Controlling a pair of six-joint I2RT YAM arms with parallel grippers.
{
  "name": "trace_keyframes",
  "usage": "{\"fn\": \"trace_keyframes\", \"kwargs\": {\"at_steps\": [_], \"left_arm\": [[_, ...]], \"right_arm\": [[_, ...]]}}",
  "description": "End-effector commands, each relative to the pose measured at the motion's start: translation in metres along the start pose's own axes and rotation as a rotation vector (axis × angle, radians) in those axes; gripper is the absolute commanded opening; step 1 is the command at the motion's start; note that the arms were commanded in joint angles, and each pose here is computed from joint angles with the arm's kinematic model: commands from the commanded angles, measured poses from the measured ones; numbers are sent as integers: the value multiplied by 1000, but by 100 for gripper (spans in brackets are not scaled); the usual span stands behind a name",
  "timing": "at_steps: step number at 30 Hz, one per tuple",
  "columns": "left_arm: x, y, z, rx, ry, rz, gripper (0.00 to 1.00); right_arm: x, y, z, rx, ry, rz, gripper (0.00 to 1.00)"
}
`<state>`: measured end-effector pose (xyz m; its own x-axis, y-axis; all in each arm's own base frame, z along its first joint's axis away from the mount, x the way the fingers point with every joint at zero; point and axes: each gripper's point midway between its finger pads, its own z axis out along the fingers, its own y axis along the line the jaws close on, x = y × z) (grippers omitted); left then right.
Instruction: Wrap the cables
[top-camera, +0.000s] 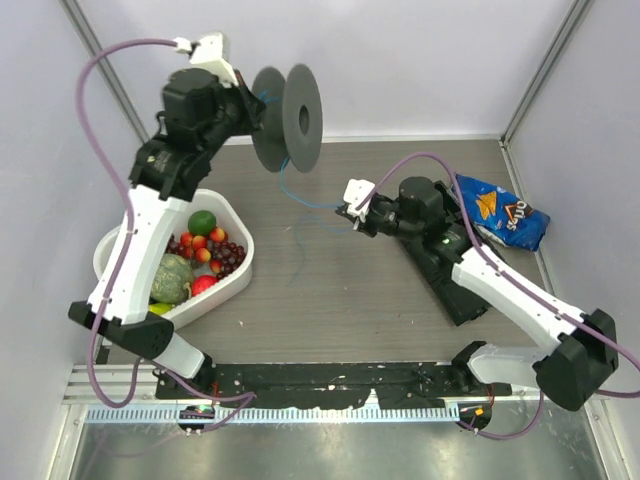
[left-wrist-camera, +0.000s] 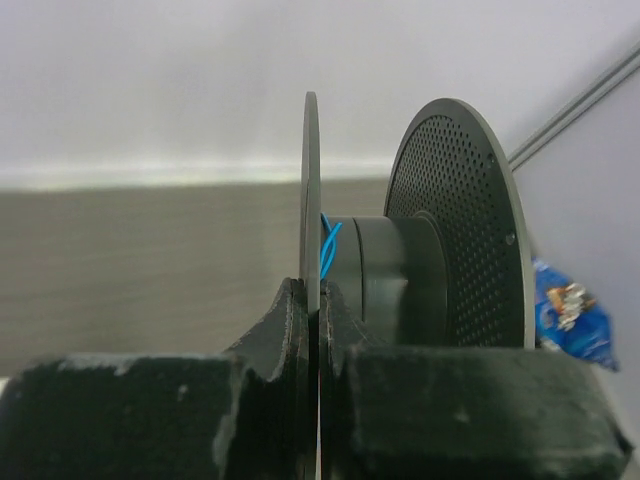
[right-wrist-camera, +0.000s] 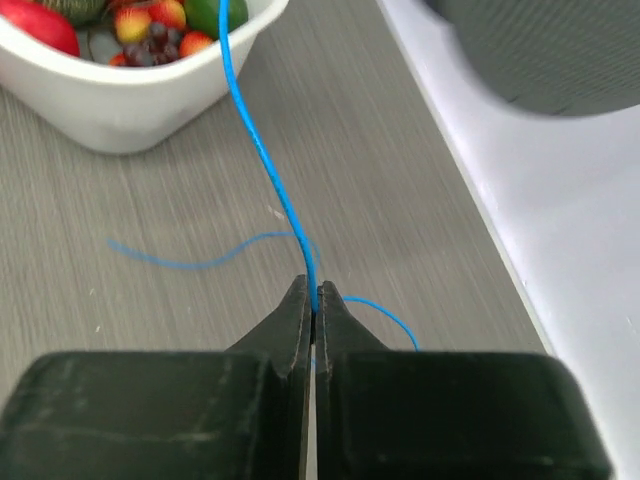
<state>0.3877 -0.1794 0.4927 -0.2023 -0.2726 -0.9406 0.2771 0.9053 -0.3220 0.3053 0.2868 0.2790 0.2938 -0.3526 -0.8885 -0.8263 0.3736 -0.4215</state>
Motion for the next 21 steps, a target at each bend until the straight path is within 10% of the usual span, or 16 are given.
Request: {"fn": "trace_keyframes", "kwargs": {"at_steps": [1,21], "left_arm": [[24,1,12,-47,15,30,0],[173,-58,-56,587,408,349,0]], "right_arm": [[21,12,-35,-69,237,-42,1],[-46,-124,-64,253,191,-5,1]]}}
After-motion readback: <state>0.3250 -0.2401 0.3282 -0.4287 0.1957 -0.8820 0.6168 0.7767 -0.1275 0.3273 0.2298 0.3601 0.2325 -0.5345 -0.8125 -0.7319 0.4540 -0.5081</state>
